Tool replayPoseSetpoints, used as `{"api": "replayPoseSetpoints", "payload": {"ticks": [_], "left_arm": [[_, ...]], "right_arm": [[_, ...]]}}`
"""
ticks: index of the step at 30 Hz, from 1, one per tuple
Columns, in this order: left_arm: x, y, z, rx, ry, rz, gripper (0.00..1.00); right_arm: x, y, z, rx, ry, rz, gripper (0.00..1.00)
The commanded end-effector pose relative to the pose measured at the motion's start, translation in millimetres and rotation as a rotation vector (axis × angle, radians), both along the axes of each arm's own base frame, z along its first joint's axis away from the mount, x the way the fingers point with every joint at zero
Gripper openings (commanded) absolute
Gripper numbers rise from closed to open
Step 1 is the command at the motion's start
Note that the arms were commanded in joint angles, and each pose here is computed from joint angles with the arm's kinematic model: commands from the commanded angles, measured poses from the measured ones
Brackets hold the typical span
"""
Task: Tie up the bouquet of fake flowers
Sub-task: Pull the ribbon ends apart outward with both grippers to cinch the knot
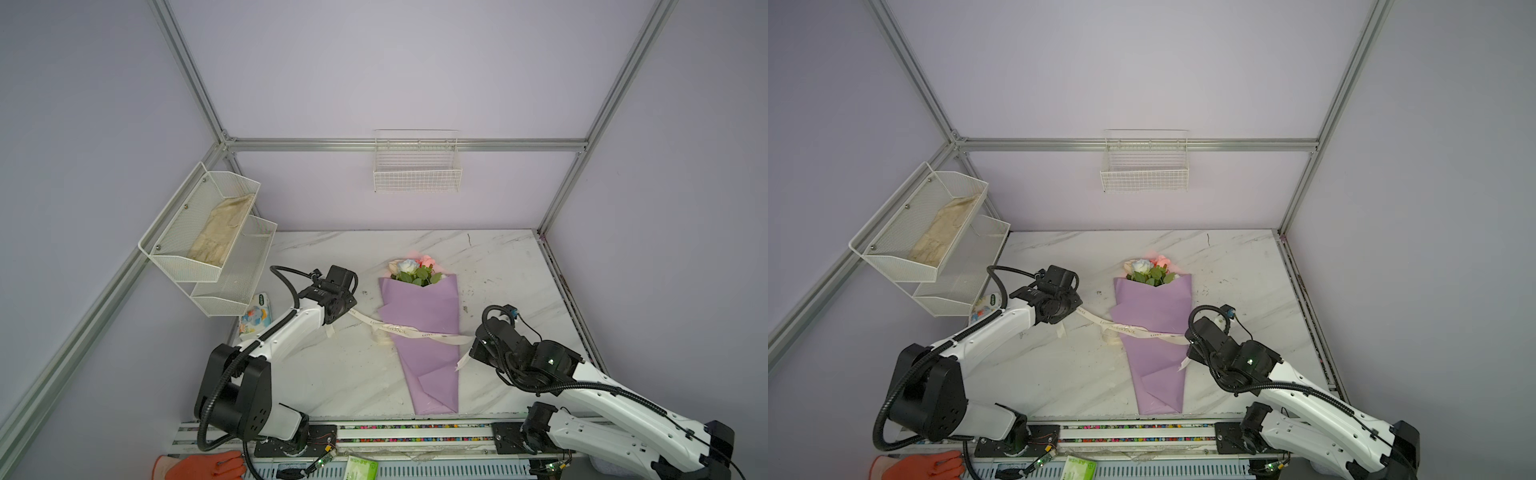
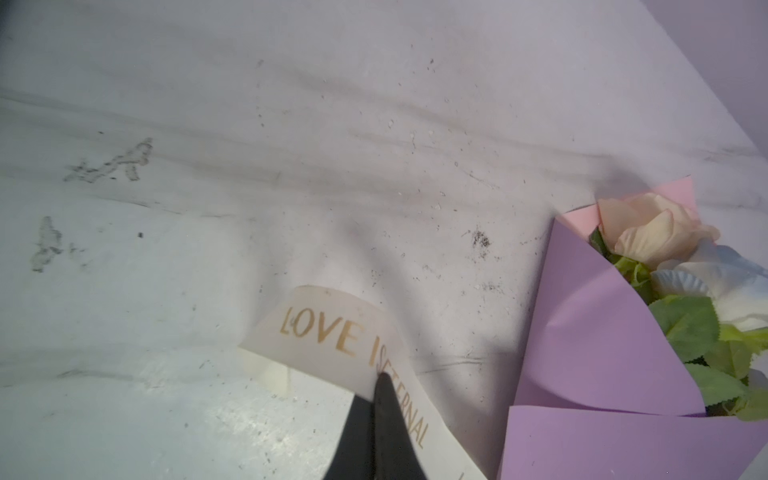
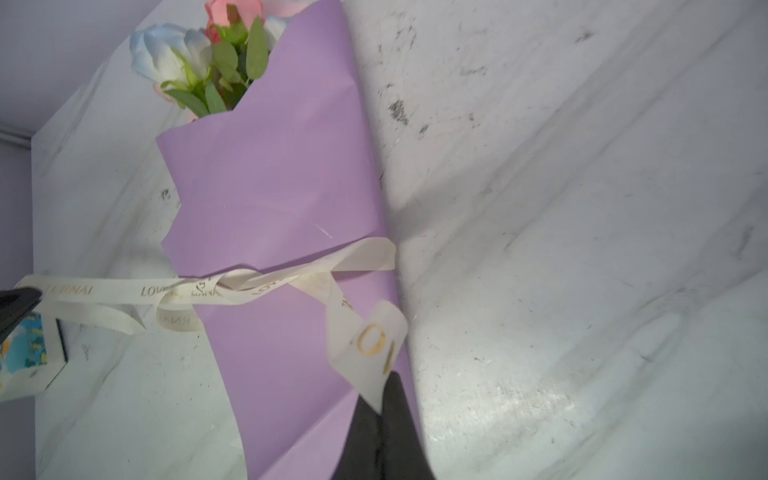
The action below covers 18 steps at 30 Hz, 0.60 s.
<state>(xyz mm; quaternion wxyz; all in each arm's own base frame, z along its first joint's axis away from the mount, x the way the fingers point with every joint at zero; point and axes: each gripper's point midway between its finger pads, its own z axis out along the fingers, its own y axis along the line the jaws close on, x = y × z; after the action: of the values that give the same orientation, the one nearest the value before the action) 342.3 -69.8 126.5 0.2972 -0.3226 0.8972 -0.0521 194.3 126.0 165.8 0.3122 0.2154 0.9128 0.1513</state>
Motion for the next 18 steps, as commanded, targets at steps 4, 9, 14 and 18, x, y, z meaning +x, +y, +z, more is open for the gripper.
{"api": "replayPoseSetpoints", "payload": {"ticks": [4, 9, 14, 18], "left_arm": [[-46.3, 57.6, 6.9, 0.119, 0.009, 0.113, 0.00], [-67.6, 81.1, 25.0, 0.176, -0.018, 0.137, 0.00], [-85.9, 83.3, 12.0, 0.157, 0.014, 0.136, 0.00], [-98.4, 93.2, -2.6, 0.149, 0.044, 0.184, 0.00]], "right_arm": [[11.6, -73.6, 30.7, -0.106, -0.124, -0.294, 0.00], [32.8, -120.8, 60.2, -0.246, -0.191, -0.424, 0.00], [54.8, -148.0, 86.1, -0.408, -0.218, -0.483, 0.00], [78.1, -169.3, 88.1, -0.467, -0.209, -0.518, 0.00]]}}
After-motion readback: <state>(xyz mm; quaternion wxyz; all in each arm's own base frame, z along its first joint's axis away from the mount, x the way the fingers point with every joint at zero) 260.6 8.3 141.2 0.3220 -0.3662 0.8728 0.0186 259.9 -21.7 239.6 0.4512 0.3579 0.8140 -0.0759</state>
